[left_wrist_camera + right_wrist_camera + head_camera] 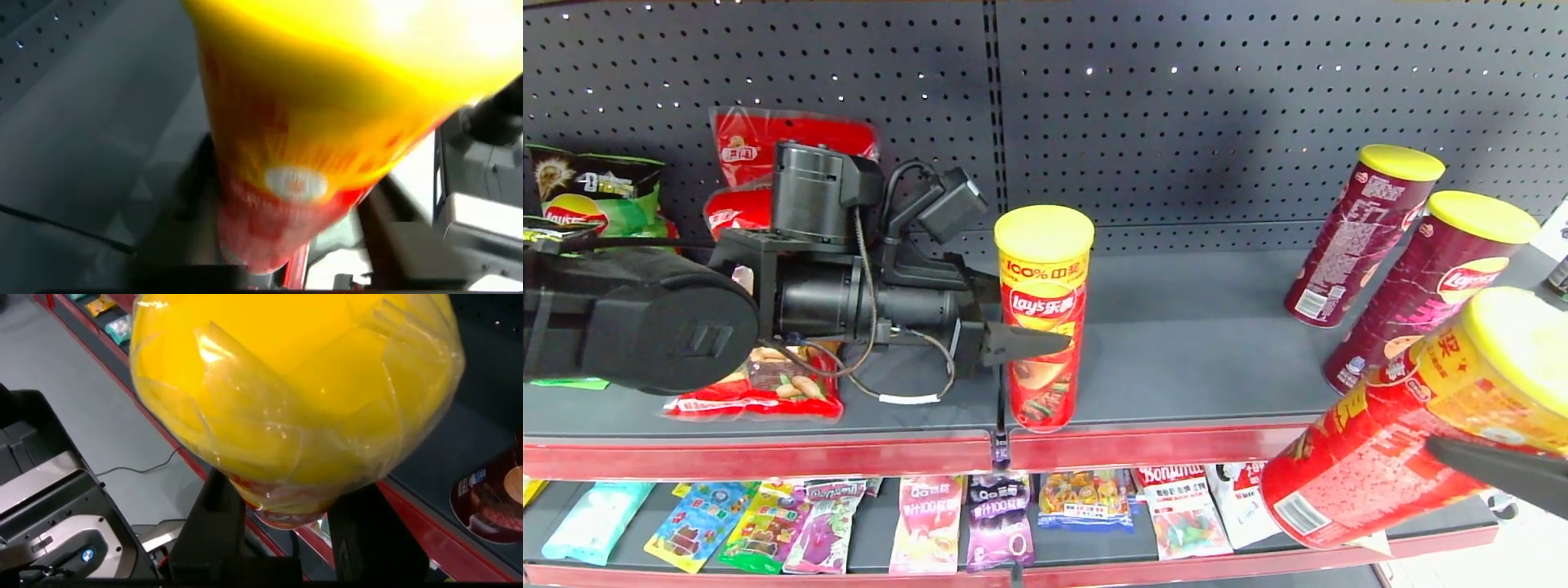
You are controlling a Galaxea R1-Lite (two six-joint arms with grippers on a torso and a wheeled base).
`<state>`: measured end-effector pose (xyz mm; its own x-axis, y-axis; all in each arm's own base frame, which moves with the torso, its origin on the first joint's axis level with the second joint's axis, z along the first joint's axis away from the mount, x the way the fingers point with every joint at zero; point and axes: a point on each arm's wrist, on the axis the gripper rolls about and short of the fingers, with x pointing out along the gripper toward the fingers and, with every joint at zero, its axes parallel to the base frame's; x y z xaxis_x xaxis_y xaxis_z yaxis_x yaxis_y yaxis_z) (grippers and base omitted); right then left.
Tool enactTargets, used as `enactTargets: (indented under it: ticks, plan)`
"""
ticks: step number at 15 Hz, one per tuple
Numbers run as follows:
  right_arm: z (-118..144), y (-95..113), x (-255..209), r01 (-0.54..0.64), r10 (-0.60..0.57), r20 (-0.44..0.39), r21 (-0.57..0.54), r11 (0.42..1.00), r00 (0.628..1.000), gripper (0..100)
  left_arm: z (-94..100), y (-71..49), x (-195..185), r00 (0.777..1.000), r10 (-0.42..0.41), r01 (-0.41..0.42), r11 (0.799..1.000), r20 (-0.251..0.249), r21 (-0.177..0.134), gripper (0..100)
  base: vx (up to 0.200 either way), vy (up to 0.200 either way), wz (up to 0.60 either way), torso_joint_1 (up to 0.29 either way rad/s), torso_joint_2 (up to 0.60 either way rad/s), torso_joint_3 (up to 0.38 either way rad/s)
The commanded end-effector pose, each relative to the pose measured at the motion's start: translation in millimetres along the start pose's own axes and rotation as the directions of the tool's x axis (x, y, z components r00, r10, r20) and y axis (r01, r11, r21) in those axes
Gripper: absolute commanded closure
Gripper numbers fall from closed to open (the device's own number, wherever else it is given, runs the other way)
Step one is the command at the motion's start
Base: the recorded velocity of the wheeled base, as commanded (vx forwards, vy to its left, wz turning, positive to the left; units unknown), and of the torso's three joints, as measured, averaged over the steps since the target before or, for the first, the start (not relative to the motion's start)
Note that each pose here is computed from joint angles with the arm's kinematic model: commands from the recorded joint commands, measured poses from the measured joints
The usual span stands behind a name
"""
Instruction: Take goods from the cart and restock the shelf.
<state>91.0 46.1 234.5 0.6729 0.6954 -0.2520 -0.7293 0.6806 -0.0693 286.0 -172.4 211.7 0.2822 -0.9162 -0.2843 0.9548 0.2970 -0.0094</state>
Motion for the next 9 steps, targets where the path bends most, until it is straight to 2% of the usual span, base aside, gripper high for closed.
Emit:
enactTargets:
  ticks: [1, 3, 5, 9]
  plan:
    - [10, -5, 9, -0.005, 0.005, -0.006, 0.000, 1.000, 1.000, 100, -2.0, 0.7, 1, 1.000, 0.001, -0.001, 1.000, -0.003, -0.002, 0, 0.000, 0.000, 0.00, 0.000, 0.00, 0.000]
    - [22, -13, 21, -0.009, 0.009, -0.009, -0.004, 1.000, 1.000, 100, -4.8, -2.5, -2, 1.000, 0.005, -0.005, 1.000, -0.011, -0.010, 0, 0.000, 0.000, 0.00, 0.000, 0.00, 0.000]
    - [38, -18, 40, -0.035, 0.034, -0.012, -0.014, 0.999, 0.999, 100, -10.5, -11.2, -13, 1.000, 0.012, -0.013, 1.000, -0.024, -0.023, 0, 0.000, 0.000, 0.00, 0.000, 0.00, 0.000]
    - [72, -30, 104, -0.064, 0.063, -0.031, -0.032, 0.997, 0.998, 100, -32.4, -38.4, -58, 0.996, 0.070, -0.073, 0.995, -0.058, -0.067, 0, 0.000, 0.000, 0.00, 0.000, 0.00, 0.000]
